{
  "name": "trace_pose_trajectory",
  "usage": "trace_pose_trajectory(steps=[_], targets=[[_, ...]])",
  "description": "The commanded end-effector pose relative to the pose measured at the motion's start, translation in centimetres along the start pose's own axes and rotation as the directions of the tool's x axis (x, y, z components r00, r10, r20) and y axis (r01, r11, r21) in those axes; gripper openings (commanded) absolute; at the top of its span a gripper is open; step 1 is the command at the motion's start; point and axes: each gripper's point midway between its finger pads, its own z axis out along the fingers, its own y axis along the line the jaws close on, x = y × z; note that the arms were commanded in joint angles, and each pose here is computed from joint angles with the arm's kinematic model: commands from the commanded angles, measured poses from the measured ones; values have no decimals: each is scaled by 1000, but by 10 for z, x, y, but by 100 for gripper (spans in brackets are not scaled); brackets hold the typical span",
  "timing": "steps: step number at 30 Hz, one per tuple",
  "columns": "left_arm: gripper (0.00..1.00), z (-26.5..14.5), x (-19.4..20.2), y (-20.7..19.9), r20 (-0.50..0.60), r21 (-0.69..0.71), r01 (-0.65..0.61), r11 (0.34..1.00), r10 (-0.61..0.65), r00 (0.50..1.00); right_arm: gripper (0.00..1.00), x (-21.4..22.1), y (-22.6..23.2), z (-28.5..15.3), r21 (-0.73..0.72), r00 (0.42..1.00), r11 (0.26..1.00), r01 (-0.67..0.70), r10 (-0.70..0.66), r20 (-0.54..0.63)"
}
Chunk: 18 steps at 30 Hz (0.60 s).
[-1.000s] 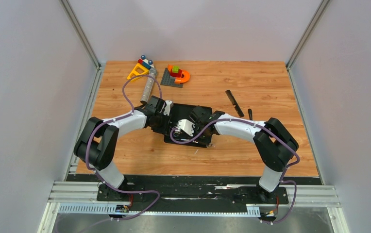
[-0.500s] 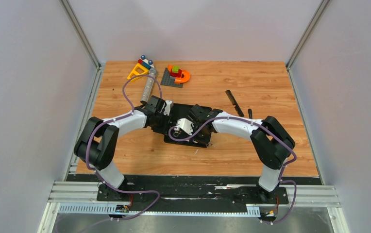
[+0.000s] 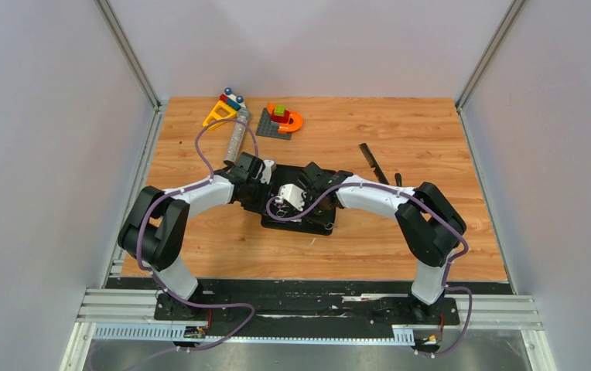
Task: Sort the hair-cutting tools
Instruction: Place the scissors in the hairdressing tool bag.
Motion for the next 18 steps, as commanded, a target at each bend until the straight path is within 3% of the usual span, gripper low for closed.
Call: trace_pose_trajectory(steps=[1,18], targets=[[35,7,20,1,-74,-4,10,1000,-11,997,0,-29,-11,18,17,993,1000,26,-28,117],[33,7,19,1,-68,-9,33,999,-34,997,0,-32,15,20,-34,984,996,86,-79,158]])
